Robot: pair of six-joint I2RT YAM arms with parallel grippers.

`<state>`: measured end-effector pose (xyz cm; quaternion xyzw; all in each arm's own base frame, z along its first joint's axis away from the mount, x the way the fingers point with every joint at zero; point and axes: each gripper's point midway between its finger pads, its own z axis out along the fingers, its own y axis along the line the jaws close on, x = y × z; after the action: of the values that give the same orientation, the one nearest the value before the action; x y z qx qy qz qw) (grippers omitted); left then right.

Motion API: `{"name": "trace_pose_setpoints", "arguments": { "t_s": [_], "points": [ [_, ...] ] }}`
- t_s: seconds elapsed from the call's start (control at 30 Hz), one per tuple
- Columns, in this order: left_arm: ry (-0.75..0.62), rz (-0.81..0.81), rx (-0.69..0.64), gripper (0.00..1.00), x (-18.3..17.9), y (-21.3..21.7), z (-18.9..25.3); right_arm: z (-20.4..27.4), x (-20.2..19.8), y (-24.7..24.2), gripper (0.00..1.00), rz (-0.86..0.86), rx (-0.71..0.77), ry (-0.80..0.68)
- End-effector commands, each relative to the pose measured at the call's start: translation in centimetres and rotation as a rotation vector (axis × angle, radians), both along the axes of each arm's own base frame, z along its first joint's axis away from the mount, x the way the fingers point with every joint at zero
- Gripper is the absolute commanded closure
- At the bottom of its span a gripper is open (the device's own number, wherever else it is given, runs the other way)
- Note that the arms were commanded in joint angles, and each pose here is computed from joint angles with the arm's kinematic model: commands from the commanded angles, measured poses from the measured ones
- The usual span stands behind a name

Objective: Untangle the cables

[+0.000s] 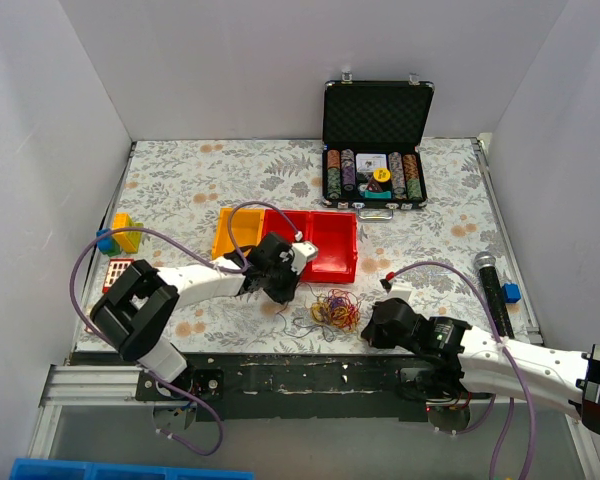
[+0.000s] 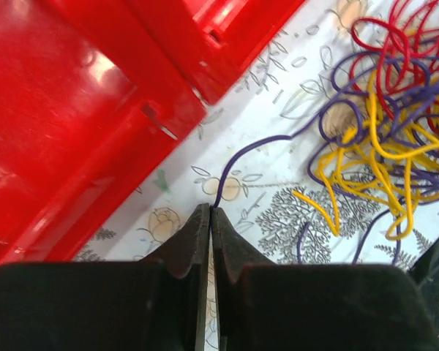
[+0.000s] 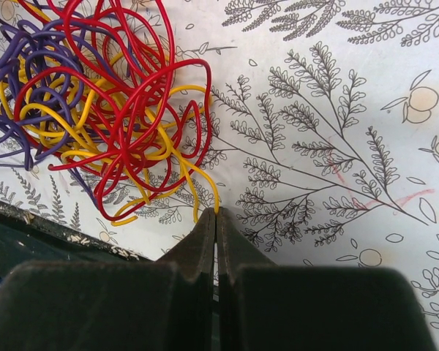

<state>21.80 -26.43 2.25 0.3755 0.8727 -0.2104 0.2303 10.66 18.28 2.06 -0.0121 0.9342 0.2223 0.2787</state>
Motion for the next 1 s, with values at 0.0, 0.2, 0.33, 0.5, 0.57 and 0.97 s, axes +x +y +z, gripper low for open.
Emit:
{"name": "trace_pose_setpoints", "arguments": {
  "t_s": [0.0, 0.2, 0.33, 0.5, 0.57, 0.97],
  "points": [
    [0.025, -0.049, -0.002, 1.0, -2.2, 0.3, 0.4, -0.6, 0.0, -0.3, 0.99, 0.004, -0.016, -0.009],
    [-0.053, -0.04, -0.064, 1.0, -1.1, -0.6, 5.8, -0.5, -0.1, -0.3, 0.99, 0.012, -0.014, -0.015],
    [-0.131, -0.019, -0.121, 1.0, 0.0, -1.1, 11.4, -0.7, -0.1, -0.3, 0.99, 0.019, -0.014, -0.018],
    [-0.227, 0.043, -0.121, 1.0, 1.9, -0.7, 16.9, -1.1, -0.3, -0.4, 0.99, 0.026, -0.023, -0.009],
    [-0.292, 0.076, -0.121, 1.0, 3.2, -0.1, 19.9, -1.2, -0.4, -0.4, 0.99, 0.029, -0.023, -0.005],
    [-0.835, 0.547, -0.331, 1.0, 8.4, 7.0, 40.2, -1.7, -0.7, -0.3, 0.99, 0.042, -0.03, 0.01]
  ]
}}
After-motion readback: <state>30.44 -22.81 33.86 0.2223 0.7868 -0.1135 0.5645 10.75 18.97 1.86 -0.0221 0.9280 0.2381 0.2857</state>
